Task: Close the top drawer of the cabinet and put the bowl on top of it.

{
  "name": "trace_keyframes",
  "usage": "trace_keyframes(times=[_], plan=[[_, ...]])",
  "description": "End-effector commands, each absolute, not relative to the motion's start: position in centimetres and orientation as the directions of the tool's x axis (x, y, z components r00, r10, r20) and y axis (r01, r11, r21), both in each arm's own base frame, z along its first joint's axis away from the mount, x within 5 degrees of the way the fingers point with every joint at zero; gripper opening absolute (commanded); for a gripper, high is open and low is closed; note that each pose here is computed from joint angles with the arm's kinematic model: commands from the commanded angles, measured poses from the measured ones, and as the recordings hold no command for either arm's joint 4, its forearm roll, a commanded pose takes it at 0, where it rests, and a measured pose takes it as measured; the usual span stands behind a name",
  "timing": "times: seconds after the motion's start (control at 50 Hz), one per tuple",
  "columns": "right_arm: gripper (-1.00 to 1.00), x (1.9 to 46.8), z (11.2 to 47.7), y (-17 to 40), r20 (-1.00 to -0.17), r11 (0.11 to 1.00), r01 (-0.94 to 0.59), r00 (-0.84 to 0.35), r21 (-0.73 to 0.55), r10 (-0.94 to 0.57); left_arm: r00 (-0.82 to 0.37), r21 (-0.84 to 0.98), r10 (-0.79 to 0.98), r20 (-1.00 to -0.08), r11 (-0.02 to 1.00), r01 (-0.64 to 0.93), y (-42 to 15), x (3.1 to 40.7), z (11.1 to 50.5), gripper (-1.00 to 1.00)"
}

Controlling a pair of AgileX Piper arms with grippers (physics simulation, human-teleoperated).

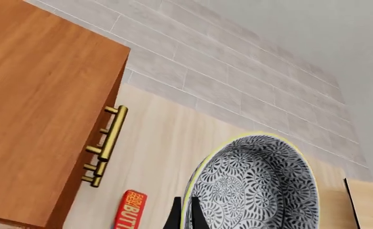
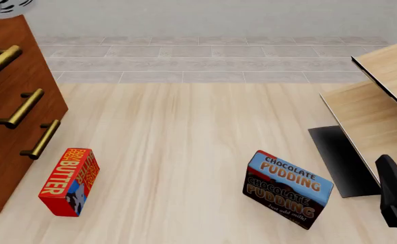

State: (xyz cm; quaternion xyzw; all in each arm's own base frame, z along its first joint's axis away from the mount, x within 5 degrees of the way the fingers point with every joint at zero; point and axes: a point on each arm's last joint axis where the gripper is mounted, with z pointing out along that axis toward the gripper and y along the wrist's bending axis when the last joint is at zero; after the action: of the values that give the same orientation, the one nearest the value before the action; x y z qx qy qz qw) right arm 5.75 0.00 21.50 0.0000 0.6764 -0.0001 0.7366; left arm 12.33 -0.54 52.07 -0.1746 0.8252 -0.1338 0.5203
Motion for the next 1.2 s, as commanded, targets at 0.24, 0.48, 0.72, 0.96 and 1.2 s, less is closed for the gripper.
trace_keyframes(times=[0.24,0.48,0.72,0.96,1.2], plan=[[1.0,5.7,21.5,0.0,-0.996,1.0,0.0,0.086,0.0,0.0,-0.311,-0.43,-0.498,-0.81,0.864,-0.263,1.2,13.4,52.2,-1.0],[1.0,5.7,21.5,0.0,-0.996,1.0,0.0,0.086,0.0,0.0,-0.268,-0.449,-0.542,-0.797,0.827,-0.337,2.4,14.8,51.1,-1.0],[1.0,5.7,21.5,0.0,-0.996,1.0,0.0,0.086,0.0,0.0,-0.231,-0.468,-0.574,-0.786,0.796,-0.384,3.4,15.5,50.6,-1.0],[1.0,5.7,21.5,0.0,-0.996,1.0,0.0,0.086,0.0,0.0,-0.181,-0.5,-0.611,-0.771,0.756,-0.421,4.1,15.6,50.7,-1.0],[1.0,5.7,21.5,0.0,-0.996,1.0,0.0,0.085,0.0,0.0,-0.149,-0.498,-0.619,-0.771,0.733,-0.464,5.3,16.4,50.5,-1.0]])
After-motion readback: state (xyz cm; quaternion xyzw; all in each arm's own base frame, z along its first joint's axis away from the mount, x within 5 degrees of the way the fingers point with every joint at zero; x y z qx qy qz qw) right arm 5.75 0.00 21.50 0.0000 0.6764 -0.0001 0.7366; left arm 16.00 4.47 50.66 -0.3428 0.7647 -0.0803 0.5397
